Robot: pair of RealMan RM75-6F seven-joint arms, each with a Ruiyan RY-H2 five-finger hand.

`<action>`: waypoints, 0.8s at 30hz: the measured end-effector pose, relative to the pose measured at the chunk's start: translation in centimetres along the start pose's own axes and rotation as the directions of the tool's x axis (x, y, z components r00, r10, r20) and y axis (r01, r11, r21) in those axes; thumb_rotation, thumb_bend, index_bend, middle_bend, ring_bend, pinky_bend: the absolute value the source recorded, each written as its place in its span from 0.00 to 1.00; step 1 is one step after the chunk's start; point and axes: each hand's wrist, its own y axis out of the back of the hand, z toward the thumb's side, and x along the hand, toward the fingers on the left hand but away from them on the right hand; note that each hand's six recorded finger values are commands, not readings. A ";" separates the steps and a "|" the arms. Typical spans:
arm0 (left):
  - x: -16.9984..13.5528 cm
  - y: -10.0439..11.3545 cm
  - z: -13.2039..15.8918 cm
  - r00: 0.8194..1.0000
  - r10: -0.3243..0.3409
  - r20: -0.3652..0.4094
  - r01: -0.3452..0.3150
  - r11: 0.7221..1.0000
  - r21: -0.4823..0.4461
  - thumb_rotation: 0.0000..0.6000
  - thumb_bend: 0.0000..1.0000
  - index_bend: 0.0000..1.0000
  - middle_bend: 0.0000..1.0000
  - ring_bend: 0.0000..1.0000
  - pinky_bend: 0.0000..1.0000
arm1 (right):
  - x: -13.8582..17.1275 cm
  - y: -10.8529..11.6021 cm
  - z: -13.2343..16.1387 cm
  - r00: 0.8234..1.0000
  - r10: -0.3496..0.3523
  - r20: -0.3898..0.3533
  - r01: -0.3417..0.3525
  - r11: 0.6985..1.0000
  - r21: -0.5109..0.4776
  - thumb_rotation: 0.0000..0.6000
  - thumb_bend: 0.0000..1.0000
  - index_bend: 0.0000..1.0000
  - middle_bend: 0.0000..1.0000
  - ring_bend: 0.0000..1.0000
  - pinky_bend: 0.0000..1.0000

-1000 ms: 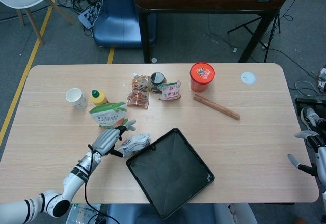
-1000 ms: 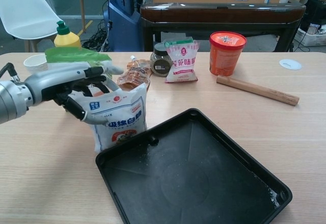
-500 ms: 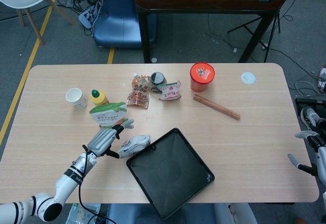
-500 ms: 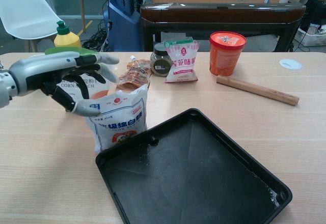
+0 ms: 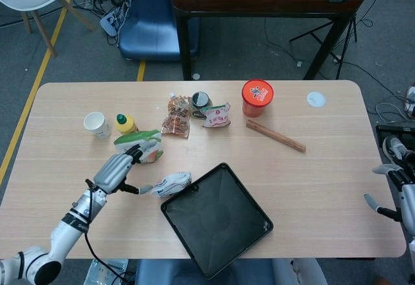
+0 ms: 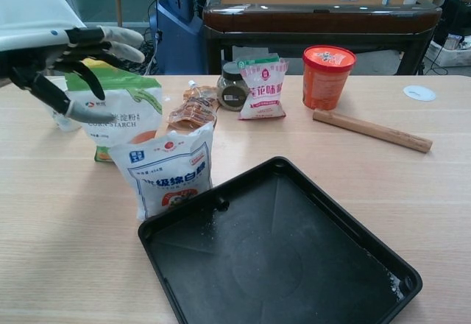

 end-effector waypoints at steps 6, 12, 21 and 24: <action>-3.6 3.8 -2.2 0.989 0.129 -0.068 -0.124 0.990 0.074 1.00 0.18 0.02 0.07 0.05 0.21 | -0.3 -0.2 0.5 1.000 0.015 -0.024 -0.014 1.000 0.009 1.00 0.19 0.36 0.34 0.17 0.17; -8.1 6.1 -5.6 0.950 0.242 -0.199 -0.206 0.961 0.186 1.00 0.18 0.04 0.06 0.05 0.20 | -0.6 -0.4 1.3 0.997 0.042 -0.064 -0.042 0.999 0.004 1.00 0.19 0.36 0.34 0.17 0.17; -13.9 6.3 -8.7 0.879 0.336 -0.337 -0.214 0.911 0.352 1.00 0.18 0.04 0.05 0.04 0.16 | -1.3 -0.9 2.8 0.988 0.086 -0.130 -0.087 0.996 -0.003 1.00 0.19 0.36 0.34 0.17 0.17; -15.4 5.8 -9.1 0.859 0.368 -0.355 -0.216 0.890 0.400 1.00 0.18 0.04 0.05 0.04 0.15 | -1.5 -1.4 3.3 0.981 0.114 -0.155 -0.116 0.993 -0.005 1.00 0.19 0.36 0.34 0.17 0.17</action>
